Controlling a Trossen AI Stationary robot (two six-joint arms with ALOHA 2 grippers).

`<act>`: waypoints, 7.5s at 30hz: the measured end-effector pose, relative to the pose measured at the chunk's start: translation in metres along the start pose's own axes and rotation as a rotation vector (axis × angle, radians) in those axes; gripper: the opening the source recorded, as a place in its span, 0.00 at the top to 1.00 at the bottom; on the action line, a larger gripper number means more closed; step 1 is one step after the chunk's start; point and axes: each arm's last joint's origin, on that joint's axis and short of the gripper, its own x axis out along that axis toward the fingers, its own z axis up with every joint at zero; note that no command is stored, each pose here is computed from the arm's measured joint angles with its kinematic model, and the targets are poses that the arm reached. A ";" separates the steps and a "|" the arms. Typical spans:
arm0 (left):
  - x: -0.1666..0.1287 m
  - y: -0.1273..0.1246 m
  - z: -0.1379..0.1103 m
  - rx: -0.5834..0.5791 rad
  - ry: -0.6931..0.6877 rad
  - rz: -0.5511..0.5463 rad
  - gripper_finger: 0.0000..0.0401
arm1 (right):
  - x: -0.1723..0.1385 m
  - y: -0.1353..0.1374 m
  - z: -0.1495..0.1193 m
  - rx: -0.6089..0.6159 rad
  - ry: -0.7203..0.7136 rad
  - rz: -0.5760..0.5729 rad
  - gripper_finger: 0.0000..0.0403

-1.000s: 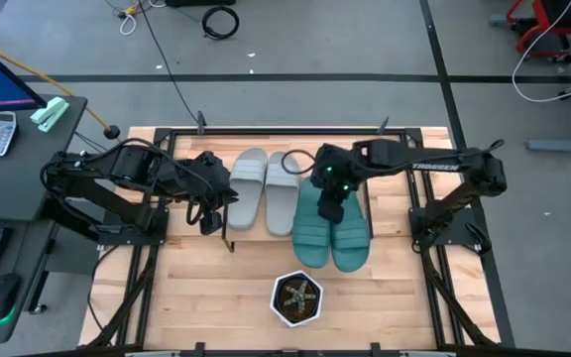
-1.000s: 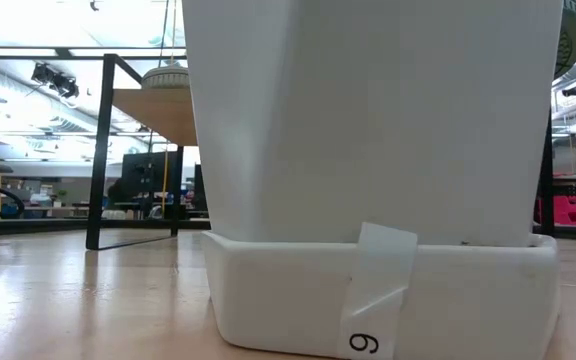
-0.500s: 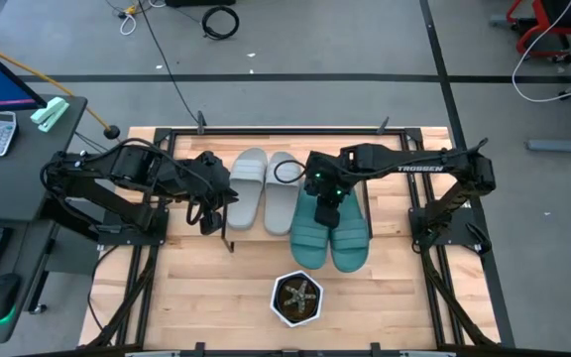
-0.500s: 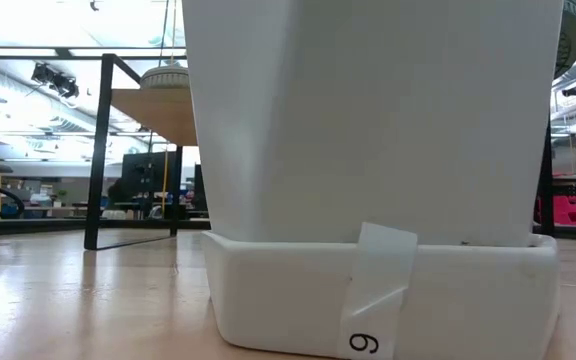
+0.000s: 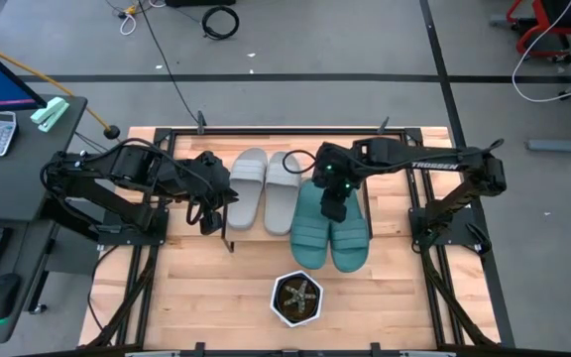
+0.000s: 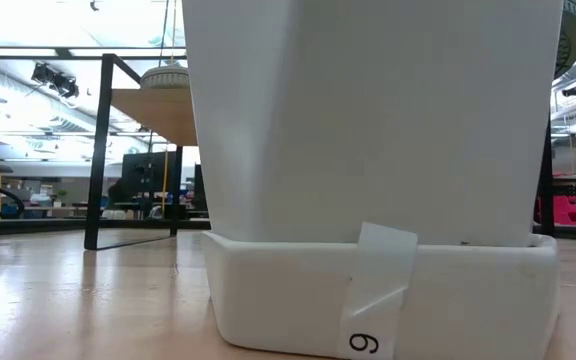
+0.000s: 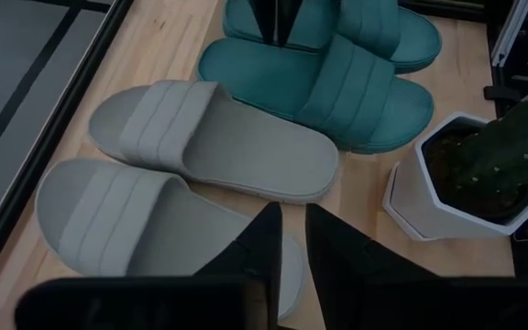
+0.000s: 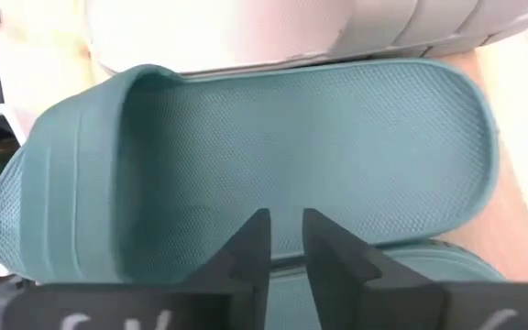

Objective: Pick and place slides into the shelf
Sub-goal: Return to Home Position

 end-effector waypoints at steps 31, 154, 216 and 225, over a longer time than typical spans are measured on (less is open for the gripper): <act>0.091 0.006 -0.001 0.071 -0.536 -0.067 0.98 | -0.080 0.043 -0.042 -0.104 -0.240 0.003 0.79; 0.104 0.065 -0.256 -0.259 -0.733 -0.184 0.98 | -0.101 0.002 -0.051 0.244 -0.449 -0.069 0.94; 0.089 0.064 -0.243 -0.049 -0.937 -0.169 0.89 | -0.079 -0.042 -0.241 0.093 -0.699 -0.001 1.00; 0.089 0.064 -0.243 -0.049 -0.937 -0.169 0.91 | -0.068 -0.049 -0.255 0.086 -0.866 0.095 1.00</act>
